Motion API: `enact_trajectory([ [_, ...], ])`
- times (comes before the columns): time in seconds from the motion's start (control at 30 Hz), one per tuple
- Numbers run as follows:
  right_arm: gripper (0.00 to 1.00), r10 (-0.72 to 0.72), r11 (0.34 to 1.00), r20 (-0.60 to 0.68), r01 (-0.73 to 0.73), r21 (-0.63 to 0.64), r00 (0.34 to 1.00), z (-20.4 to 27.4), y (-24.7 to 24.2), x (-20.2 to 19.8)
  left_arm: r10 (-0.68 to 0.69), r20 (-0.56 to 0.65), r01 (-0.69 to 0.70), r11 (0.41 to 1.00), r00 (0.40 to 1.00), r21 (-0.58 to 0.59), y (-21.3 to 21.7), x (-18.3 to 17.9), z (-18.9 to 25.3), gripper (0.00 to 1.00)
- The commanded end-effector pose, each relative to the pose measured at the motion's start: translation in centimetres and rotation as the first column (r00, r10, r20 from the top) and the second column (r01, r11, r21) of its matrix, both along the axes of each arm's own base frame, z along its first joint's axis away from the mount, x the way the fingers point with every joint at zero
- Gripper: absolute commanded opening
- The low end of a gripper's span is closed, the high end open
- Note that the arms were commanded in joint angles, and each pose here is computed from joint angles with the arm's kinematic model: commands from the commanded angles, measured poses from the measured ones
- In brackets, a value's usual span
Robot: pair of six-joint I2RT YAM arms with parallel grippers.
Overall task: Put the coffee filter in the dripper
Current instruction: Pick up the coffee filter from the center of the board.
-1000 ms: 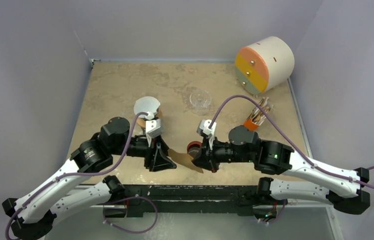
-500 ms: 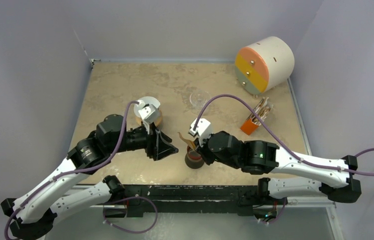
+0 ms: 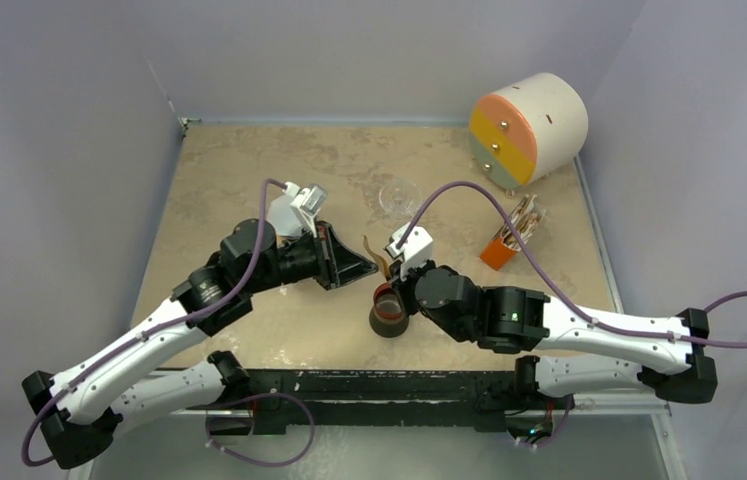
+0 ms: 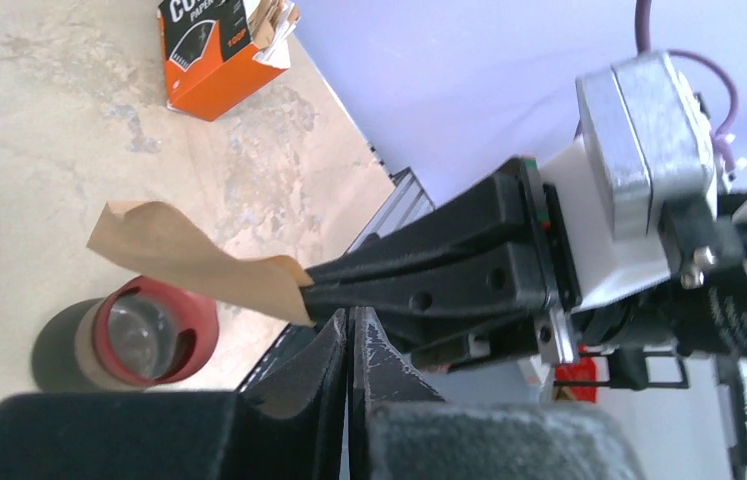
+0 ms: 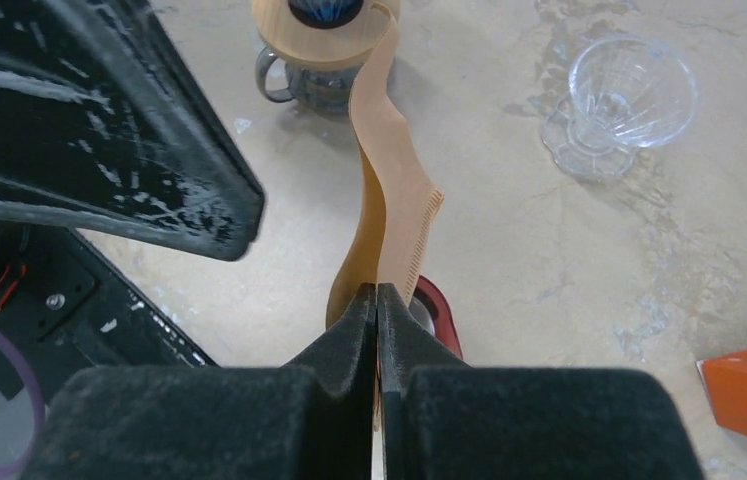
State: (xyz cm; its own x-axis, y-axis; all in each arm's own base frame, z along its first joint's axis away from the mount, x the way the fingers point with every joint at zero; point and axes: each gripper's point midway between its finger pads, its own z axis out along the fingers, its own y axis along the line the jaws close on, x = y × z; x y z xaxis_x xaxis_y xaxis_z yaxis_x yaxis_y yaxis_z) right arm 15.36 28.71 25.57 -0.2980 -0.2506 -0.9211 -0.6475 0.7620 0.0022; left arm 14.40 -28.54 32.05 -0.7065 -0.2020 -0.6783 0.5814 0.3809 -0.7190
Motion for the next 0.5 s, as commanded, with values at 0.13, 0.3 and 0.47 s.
enact_trajectory([
  [0.13,0.0,-0.095,0.99,0.04,0.09,0.112,0.995,1.6,-0.2,0.9,0.023,-0.084,-0.034,0.992,0.996,-0.123,-2.3,1.8,1.7,0.0],
  [0.3,0.0,-0.114,0.989,0.049,0.109,0.105,0.992,1.3,-0.5,1.1,0.045,-0.134,-0.058,0.993,0.99,-0.098,-2.9,2.6,0.5,0.0],
  [0.47,0.0,-0.135,0.987,0.058,0.129,0.1,0.989,1.3,-0.8,1.3,0.074,-0.163,-0.083,0.995,0.984,-0.054,-2.9,3.1,-0.4,0.0],
])
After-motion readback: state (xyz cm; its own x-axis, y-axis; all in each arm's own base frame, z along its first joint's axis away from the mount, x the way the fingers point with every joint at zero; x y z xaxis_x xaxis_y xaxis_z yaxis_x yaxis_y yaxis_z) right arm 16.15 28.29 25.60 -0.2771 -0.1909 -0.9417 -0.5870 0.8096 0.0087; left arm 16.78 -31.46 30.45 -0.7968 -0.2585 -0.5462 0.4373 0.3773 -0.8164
